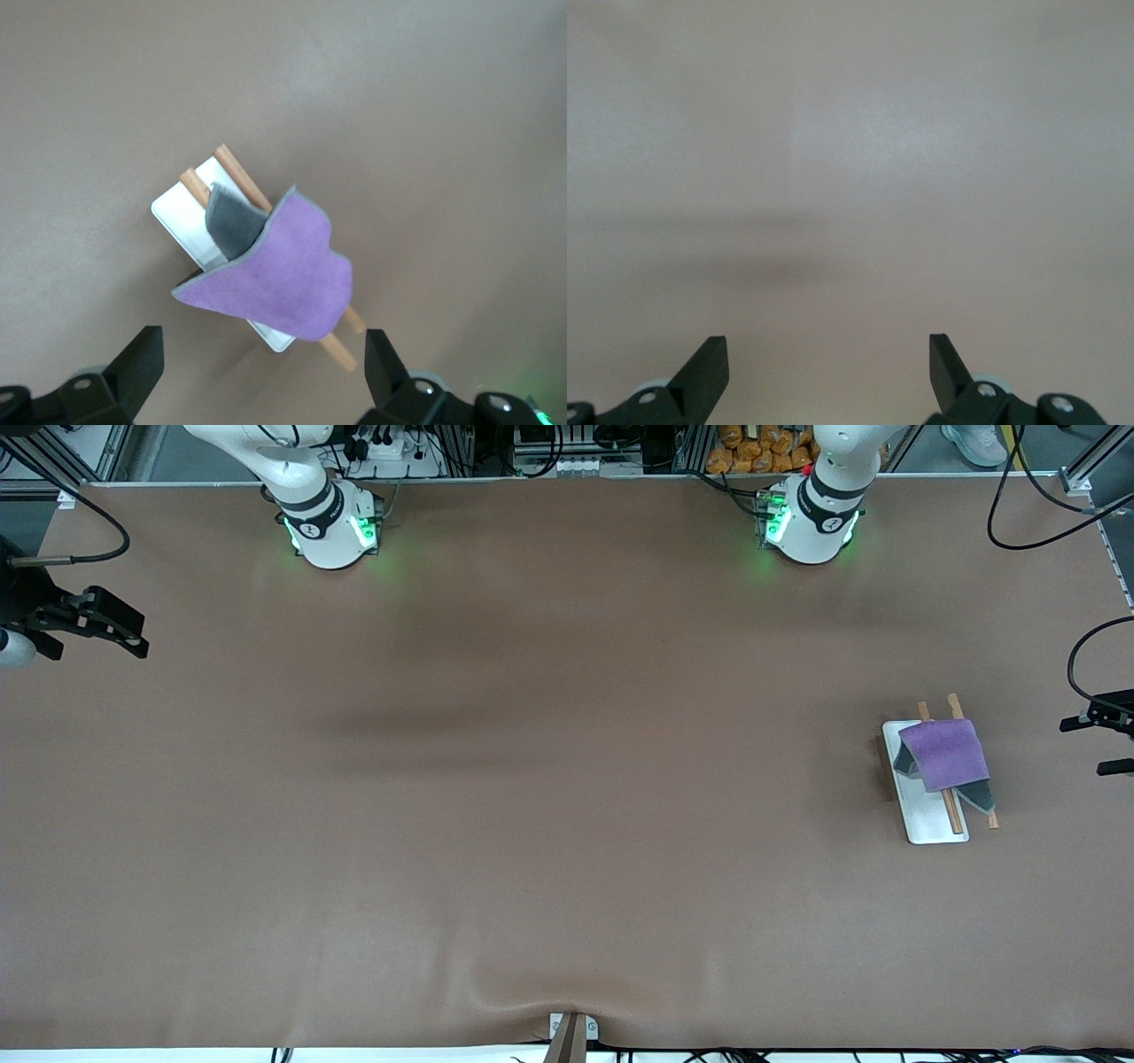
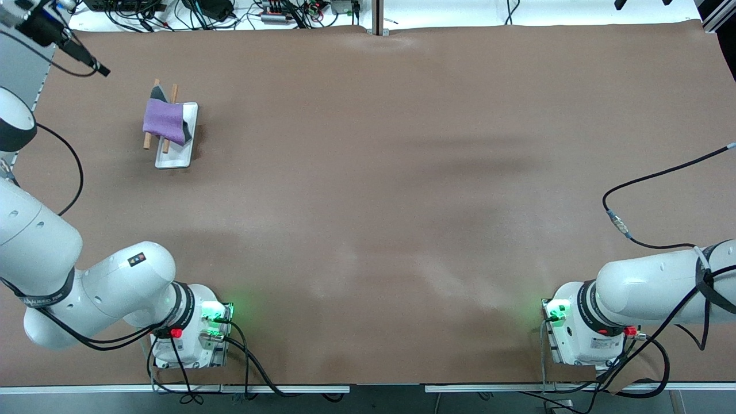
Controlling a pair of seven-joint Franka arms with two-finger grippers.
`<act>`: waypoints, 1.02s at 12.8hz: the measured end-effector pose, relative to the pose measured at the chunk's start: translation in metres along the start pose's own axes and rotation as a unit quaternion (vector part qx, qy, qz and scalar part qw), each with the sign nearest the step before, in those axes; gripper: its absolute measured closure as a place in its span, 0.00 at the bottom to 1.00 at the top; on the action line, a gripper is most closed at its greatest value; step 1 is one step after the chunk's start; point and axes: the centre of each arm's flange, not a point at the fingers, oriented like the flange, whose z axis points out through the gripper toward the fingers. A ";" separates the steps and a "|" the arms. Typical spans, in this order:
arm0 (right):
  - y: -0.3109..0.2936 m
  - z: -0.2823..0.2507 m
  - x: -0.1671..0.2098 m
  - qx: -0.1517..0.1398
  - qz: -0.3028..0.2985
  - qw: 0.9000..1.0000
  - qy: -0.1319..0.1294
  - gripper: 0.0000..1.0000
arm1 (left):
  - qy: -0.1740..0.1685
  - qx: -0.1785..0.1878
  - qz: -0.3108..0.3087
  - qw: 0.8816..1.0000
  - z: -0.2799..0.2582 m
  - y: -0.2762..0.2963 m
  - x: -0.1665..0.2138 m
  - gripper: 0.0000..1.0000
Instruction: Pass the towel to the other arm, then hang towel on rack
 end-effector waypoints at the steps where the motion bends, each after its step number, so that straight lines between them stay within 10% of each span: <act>1: 0.000 0.000 0.000 0.000 0.000 1.000 0.000 0.00 | -0.008 0.014 -0.015 1.000 -0.012 0.023 0.018 0.00; 13: 0.005 0.001 0.000 0.000 0.005 1.000 -0.001 0.00 | -0.045 0.130 -0.237 0.962 -0.058 0.250 0.139 0.00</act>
